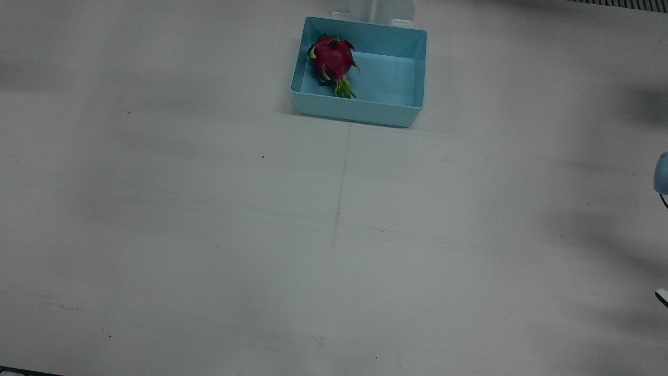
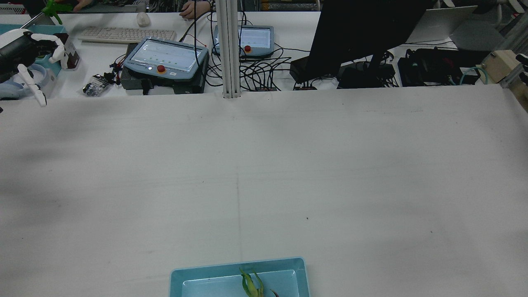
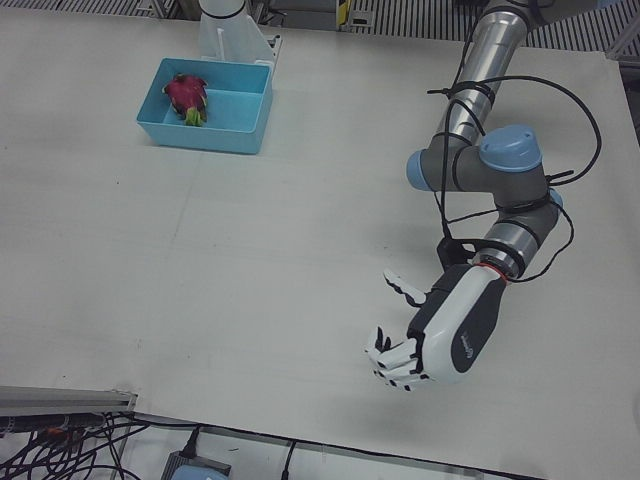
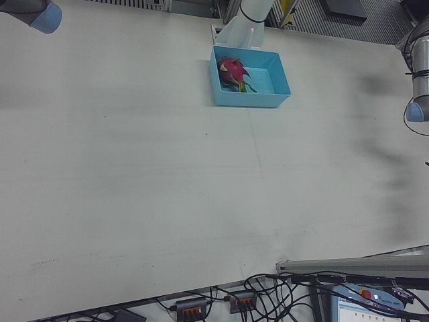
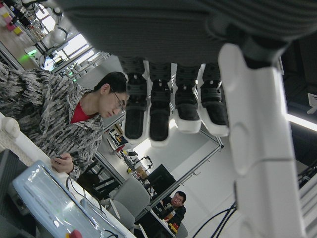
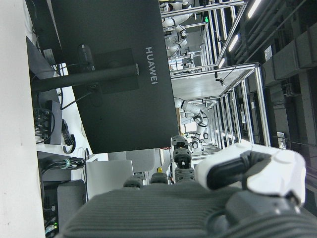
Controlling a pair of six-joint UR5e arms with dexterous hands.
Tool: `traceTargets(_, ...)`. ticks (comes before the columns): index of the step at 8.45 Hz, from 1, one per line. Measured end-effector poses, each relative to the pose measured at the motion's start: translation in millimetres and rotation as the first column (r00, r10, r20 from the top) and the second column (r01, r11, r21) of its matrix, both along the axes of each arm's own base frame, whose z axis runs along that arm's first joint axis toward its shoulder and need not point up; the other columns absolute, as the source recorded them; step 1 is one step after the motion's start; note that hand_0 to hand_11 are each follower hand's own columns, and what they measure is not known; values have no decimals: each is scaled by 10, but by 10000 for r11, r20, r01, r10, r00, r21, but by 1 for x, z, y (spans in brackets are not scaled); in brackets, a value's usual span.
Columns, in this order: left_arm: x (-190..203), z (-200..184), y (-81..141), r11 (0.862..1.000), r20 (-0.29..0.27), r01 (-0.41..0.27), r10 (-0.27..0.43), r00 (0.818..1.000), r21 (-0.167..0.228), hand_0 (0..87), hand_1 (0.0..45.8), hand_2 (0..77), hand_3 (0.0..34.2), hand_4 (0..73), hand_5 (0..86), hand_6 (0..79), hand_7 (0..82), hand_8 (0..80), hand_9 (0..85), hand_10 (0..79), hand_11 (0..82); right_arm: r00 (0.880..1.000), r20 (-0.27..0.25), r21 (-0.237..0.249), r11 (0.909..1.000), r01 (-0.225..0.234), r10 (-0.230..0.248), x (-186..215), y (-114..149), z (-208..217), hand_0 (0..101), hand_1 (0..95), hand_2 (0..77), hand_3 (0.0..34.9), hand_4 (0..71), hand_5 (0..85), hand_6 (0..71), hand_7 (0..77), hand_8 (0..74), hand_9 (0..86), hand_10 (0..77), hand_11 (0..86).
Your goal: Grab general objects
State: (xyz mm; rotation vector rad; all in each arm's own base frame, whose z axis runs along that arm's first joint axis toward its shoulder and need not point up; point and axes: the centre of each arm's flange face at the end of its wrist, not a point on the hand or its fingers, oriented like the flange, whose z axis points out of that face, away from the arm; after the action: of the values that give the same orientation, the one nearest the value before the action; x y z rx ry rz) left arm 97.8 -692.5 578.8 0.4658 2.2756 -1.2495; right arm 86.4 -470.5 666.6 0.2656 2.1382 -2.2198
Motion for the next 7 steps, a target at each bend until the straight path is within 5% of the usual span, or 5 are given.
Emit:
traceTargets(3, -25, 70, 40, 9940, -207, 896, -910, 9956, -623, 509, 0, 5, 0, 251, 595, 518, 595, 436, 518, 349, 507, 10000, 0, -5, 10000, 0, 0, 0, 0, 1, 0, 404, 774, 0, 0, 0, 0, 0, 0, 5, 0, 5)
traceTargets(7, -31, 90, 56, 9916, -148, 1006, -1022, 9947, -817, 511, 0, 5, 0, 218, 556, 475, 556, 393, 464, 305, 453, 10000, 0, -4, 10000, 14, -14, -1, -1, 2, 0, 398, 774, 0, 0, 0, 0, 0, 0, 5, 0, 5)
